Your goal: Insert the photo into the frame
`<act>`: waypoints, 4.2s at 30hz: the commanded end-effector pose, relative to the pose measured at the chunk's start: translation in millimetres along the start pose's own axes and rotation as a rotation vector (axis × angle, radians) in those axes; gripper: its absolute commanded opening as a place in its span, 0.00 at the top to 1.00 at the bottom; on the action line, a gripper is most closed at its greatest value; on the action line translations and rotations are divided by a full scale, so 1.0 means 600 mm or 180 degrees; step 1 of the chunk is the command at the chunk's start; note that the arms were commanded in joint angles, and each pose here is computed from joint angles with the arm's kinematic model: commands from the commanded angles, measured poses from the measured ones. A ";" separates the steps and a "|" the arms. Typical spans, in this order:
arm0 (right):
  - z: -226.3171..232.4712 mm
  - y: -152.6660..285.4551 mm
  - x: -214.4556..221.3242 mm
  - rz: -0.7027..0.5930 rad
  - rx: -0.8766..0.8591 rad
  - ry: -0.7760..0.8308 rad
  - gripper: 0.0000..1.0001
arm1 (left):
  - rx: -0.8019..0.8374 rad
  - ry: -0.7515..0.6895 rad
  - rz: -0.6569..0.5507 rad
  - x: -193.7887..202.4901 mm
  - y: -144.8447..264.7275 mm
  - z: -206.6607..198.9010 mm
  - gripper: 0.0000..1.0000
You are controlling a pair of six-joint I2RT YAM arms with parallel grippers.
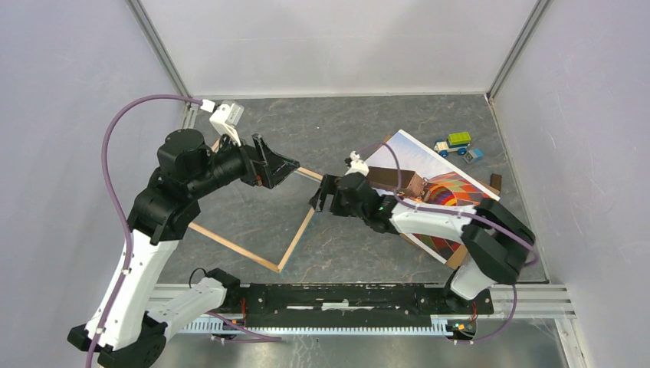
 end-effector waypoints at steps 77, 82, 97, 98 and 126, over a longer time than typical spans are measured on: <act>-0.436 0.123 -0.184 -0.0921 0.1637 0.0336 0.02 | -0.0568 0.1367 0.1912 0.342 -0.580 0.226 0.03; -0.434 0.120 -0.183 -0.0907 0.1596 0.0342 0.02 | -0.0392 0.1608 0.1746 0.323 -0.573 0.223 0.07; -0.435 0.108 -0.178 -0.0796 0.1522 0.0331 0.02 | 0.0044 0.1935 0.1363 0.284 -0.552 0.182 0.27; -0.435 0.107 -0.178 -0.0788 0.1520 0.0331 0.02 | 0.0039 0.1941 0.1358 0.286 -0.549 0.182 0.28; -0.422 0.109 -0.188 -0.0802 0.1349 0.0621 0.02 | -0.0553 0.1728 0.1647 0.345 -0.542 0.189 0.78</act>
Point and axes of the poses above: each gripper's point midway between its finger pads, its own y axis back along the fingers, its own z axis along the line the jaws close on, x = y × z, the point moved 5 cm from there along y, back along the fingers, and after that the axes turned 2 degrees about y, right-handed, at the moved point
